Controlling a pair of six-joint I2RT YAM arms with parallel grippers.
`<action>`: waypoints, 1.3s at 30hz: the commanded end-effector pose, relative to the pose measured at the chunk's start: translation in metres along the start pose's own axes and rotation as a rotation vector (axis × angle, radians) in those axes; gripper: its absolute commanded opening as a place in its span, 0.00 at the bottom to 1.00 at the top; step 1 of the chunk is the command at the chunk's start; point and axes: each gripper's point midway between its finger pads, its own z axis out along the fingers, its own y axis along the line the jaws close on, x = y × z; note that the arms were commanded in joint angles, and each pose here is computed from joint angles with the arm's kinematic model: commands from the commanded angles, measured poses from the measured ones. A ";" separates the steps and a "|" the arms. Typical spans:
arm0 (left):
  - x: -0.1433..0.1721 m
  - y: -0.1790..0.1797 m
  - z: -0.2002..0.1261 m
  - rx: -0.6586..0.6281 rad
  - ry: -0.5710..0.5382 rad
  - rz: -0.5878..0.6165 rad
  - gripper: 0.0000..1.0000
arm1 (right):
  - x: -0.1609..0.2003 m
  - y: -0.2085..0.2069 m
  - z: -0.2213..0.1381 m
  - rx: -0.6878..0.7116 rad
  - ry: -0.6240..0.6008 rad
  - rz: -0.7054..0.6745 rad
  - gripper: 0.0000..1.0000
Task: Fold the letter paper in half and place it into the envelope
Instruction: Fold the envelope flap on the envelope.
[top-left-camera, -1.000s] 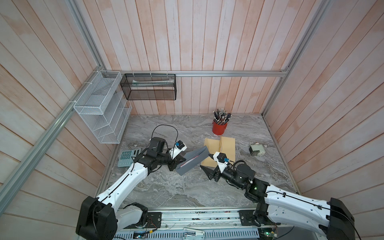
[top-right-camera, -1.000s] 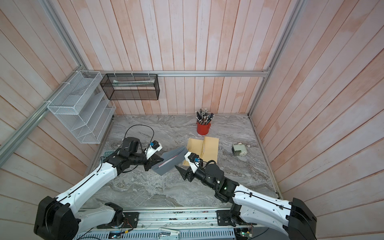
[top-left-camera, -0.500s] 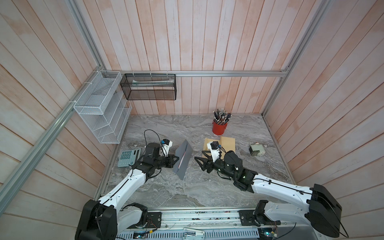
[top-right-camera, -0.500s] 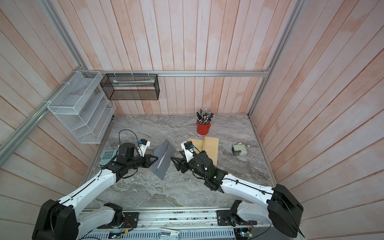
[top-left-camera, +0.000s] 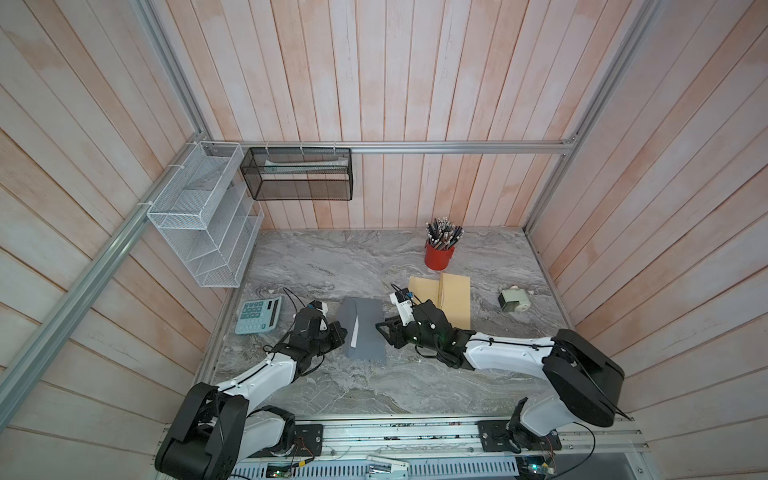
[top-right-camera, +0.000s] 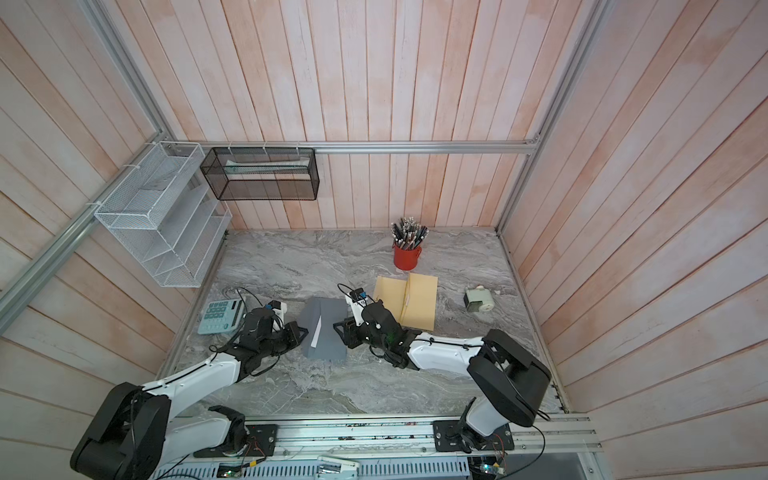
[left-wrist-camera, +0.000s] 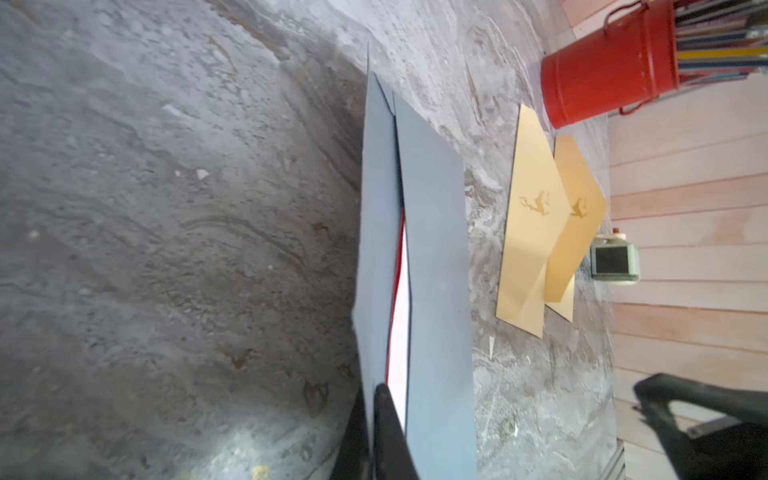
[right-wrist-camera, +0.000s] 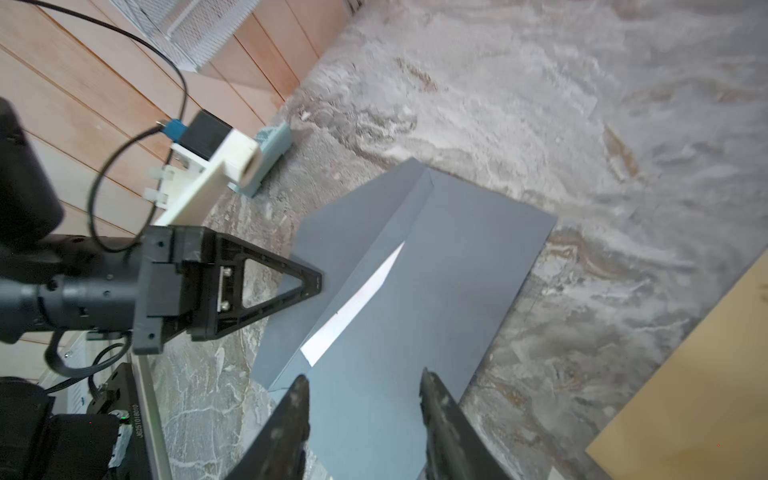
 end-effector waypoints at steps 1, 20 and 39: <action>-0.013 -0.005 0.007 0.023 -0.086 -0.039 0.00 | -0.002 0.006 0.015 -0.038 0.019 0.022 0.42; -0.020 0.015 -0.011 -0.084 -0.102 -0.097 0.47 | 0.050 -0.039 0.058 0.054 0.188 0.144 0.14; -0.013 0.035 0.015 -0.127 0.019 -0.137 0.28 | 0.060 -0.046 0.063 0.072 0.206 0.168 0.03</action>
